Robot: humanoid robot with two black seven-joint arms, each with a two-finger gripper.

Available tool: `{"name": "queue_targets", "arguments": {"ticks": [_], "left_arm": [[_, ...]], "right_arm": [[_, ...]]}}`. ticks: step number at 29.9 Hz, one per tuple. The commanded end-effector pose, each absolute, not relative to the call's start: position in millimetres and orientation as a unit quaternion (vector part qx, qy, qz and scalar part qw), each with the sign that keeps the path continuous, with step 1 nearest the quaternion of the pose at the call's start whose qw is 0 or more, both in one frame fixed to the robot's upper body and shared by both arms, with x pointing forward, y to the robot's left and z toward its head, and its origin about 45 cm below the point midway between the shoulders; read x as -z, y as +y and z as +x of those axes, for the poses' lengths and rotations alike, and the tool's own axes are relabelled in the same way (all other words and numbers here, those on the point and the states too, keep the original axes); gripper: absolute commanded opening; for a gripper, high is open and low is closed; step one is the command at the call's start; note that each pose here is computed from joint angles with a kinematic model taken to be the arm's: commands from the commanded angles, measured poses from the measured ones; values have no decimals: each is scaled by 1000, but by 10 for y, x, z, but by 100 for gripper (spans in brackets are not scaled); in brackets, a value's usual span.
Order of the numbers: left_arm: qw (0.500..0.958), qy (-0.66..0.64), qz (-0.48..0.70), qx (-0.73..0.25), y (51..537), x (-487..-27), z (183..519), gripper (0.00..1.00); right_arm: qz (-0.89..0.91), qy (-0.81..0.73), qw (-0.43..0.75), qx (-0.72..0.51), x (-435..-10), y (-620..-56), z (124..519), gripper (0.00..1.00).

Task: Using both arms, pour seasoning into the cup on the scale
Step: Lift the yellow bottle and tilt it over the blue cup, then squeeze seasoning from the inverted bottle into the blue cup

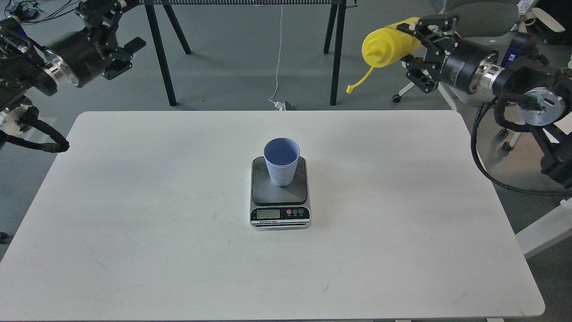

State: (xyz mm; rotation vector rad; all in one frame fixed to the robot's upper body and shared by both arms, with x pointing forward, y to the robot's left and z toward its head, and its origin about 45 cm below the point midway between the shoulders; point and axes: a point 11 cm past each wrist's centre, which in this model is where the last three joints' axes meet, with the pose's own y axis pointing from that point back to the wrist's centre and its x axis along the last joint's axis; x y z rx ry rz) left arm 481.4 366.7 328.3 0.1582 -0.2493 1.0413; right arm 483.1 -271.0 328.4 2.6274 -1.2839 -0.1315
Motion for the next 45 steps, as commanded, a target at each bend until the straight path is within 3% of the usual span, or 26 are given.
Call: {"name": "queue_targets", "arguments": {"ticks": [1,7,18,45], "left_arm": [[857,-119,73,-497,3668,-3294,4817,99],[855,-118,66,-500,3686,-3306,4813,99],[852,-113,68,-507,3765,-3261,4780,99],[853,-111,64,-505,3730,-3255,4789,99]], "right_arm": [[898,-408,163,2,-3327,-2482,4863,18],[902,-351,242,-68,-3245,-1985,4863,18],[886,-306,317,-143,-3267,-1668,4886,18],[864,-307,353,-185,-2930,-1256,4965,18]]}}
